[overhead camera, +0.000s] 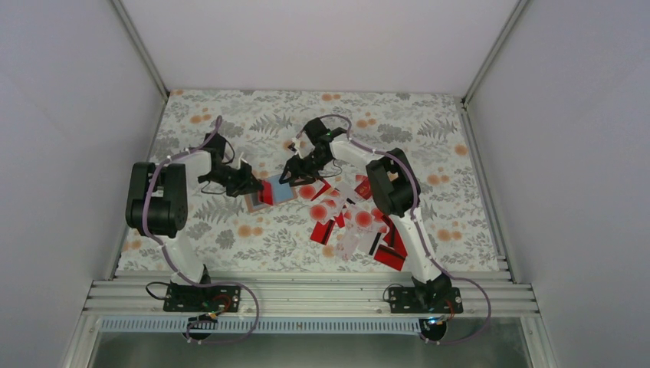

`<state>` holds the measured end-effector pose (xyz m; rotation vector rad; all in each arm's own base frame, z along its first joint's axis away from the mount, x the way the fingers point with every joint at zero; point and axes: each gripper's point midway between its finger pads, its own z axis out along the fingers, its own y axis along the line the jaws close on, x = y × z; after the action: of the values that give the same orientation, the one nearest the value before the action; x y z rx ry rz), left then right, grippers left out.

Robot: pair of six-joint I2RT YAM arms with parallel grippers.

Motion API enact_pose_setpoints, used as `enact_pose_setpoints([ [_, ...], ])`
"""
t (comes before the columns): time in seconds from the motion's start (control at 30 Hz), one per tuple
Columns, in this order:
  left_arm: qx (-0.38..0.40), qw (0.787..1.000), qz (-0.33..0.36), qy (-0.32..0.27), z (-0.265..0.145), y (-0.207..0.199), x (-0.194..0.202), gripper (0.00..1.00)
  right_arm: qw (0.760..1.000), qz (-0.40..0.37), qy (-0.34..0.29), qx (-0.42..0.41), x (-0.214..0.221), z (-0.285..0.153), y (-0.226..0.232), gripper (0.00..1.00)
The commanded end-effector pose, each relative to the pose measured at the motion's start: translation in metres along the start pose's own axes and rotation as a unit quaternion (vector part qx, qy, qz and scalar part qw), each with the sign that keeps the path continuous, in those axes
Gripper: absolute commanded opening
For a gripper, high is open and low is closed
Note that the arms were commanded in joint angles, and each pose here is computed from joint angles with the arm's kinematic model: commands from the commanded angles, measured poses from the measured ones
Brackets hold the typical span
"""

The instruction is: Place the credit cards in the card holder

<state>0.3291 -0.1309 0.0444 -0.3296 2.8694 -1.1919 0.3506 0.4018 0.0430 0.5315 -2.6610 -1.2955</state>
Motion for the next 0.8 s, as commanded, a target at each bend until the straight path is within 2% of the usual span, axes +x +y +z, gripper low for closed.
enact_pose_setpoints([
  [0.0,0.017,1.000,0.003,0.004,0.002,-0.005,-0.005,0.02,1.000,0.011,0.008,0.005,0.004,0.006,-0.013,0.51],
  [0.77,0.041,0.999,0.027,-0.020,0.004,-0.012,-0.018,0.02,1.000,0.017,0.007,0.006,0.008,0.007,-0.015,0.50],
])
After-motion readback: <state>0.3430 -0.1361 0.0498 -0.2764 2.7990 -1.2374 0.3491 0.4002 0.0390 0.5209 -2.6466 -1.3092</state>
